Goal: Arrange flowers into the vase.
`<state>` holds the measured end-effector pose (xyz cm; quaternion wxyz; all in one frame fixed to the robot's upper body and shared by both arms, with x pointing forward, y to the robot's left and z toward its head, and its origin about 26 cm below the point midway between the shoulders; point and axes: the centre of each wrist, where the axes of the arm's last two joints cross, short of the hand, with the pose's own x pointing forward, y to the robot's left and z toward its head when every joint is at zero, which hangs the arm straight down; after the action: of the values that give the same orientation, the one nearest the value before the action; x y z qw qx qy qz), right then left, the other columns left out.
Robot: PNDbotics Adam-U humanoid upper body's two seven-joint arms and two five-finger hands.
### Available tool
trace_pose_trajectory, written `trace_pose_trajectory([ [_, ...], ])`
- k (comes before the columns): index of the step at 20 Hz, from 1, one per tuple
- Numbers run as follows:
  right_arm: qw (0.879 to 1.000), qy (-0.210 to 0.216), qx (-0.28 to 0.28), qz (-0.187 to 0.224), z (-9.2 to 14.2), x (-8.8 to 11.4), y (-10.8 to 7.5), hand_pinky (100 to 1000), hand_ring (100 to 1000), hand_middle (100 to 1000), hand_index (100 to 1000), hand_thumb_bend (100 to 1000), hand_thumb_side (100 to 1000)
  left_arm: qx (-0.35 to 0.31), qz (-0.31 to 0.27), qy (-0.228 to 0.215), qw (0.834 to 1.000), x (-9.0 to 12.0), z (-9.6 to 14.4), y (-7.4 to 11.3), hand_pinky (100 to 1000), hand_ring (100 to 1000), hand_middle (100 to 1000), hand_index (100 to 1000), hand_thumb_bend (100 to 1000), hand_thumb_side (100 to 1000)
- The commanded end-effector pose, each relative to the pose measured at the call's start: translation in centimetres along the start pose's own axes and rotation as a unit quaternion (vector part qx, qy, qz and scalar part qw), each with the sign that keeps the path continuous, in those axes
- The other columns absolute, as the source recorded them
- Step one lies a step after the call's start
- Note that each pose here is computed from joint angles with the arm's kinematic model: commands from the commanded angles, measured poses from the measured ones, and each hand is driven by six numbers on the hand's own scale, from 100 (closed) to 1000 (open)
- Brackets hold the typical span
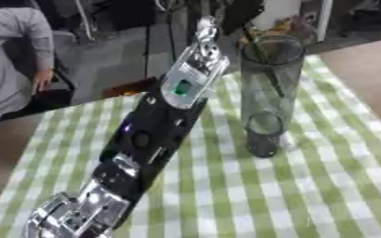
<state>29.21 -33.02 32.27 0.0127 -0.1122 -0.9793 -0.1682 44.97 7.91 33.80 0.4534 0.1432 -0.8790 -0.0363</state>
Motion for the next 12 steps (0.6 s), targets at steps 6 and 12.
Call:
trace_pose_trajectory([
  [6, 1.0, -0.016, 0.0, -0.006, -0.78, 0.54, 0.14, 691, 779, 821, 885, 100, 1000, 0.005, -0.042, 0.002, 0.999, 0.06, -0.96, 1.74, 812, 839, 778, 870, 817, 408],
  [12, 1.0, -0.014, 0.0, -0.007, -0.75, 0.53, 0.19, 690, 778, 821, 885, 100, 1000, -0.012, -0.069, -0.001, 0.998, -0.01, -0.94, 1.8, 829, 850, 799, 894, 839, 460],
])
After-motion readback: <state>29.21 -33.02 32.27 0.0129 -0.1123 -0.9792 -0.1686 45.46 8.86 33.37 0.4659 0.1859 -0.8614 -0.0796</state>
